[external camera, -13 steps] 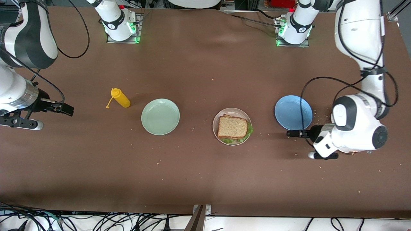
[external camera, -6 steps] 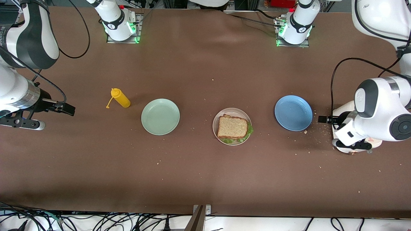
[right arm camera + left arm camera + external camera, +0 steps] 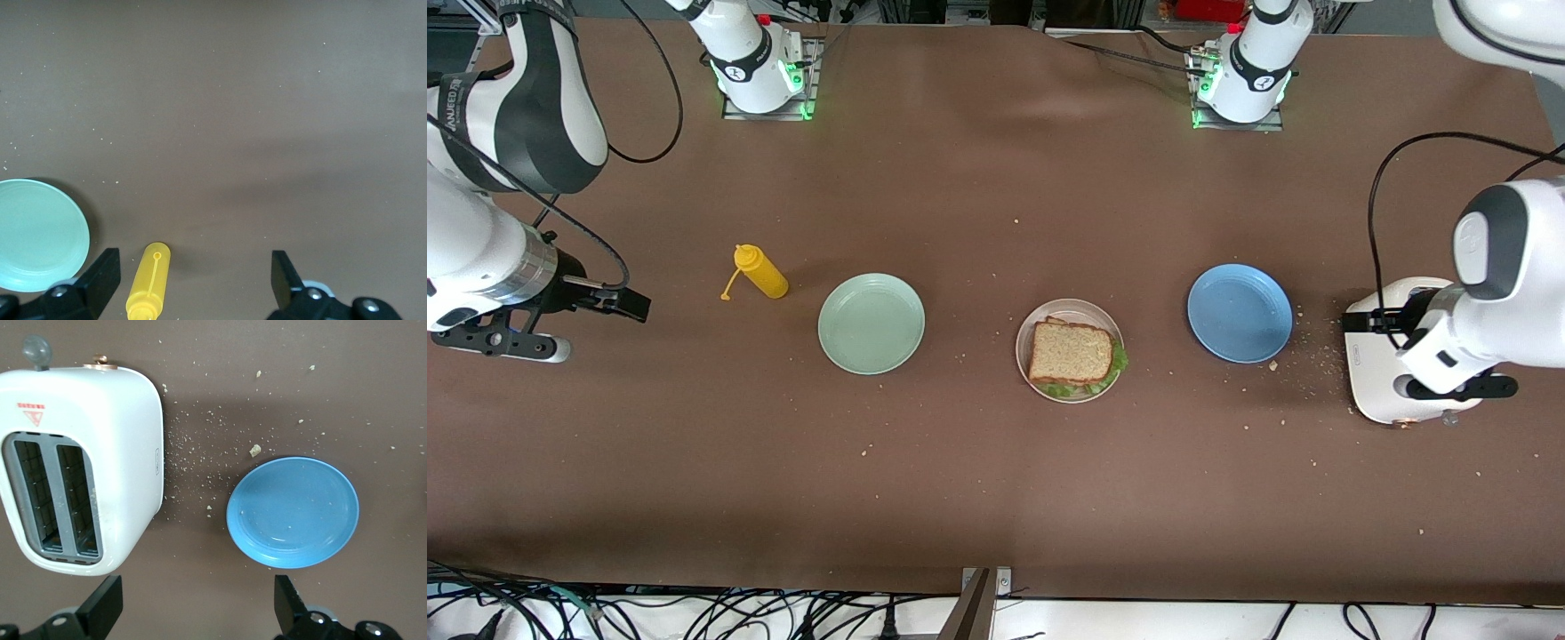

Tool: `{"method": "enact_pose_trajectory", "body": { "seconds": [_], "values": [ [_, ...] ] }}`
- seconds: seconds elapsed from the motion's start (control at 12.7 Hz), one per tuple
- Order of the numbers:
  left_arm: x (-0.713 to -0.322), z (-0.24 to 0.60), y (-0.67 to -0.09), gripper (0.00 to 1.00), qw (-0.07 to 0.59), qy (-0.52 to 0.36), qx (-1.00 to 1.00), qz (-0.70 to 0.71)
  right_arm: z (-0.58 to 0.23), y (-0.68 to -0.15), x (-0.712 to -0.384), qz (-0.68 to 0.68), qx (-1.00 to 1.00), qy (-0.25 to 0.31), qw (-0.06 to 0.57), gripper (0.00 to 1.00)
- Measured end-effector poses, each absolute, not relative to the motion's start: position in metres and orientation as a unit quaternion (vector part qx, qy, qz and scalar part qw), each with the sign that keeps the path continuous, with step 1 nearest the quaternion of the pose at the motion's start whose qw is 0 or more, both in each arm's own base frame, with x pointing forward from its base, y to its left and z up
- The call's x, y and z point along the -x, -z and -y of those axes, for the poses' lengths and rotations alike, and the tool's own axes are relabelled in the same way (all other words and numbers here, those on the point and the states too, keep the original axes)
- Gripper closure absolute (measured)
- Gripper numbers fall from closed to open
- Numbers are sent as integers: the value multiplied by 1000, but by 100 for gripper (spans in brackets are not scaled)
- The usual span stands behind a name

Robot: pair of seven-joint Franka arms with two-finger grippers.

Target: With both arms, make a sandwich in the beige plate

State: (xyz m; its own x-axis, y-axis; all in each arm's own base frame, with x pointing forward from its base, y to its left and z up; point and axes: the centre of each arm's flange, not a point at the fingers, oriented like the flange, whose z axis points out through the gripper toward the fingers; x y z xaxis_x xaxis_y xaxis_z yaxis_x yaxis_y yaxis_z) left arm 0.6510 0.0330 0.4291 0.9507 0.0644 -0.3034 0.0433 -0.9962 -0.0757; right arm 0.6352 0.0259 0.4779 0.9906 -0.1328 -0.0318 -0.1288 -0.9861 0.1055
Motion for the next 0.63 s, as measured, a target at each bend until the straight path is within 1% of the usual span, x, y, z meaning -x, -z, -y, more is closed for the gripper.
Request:
{"method": "enact_pose_trajectory", "body": {
  "seconds": [0.24, 0.63],
  "values": [
    [-628, -39, -463, 0, 48, -146, 988, 15, -26, -478, -635, 66, -996, 19, 52, 0],
    [-578, -37, -523, 0, 32, -113, 993, 7, -26, -478, -635, 66, -996, 19, 52, 0]
  ]
}}
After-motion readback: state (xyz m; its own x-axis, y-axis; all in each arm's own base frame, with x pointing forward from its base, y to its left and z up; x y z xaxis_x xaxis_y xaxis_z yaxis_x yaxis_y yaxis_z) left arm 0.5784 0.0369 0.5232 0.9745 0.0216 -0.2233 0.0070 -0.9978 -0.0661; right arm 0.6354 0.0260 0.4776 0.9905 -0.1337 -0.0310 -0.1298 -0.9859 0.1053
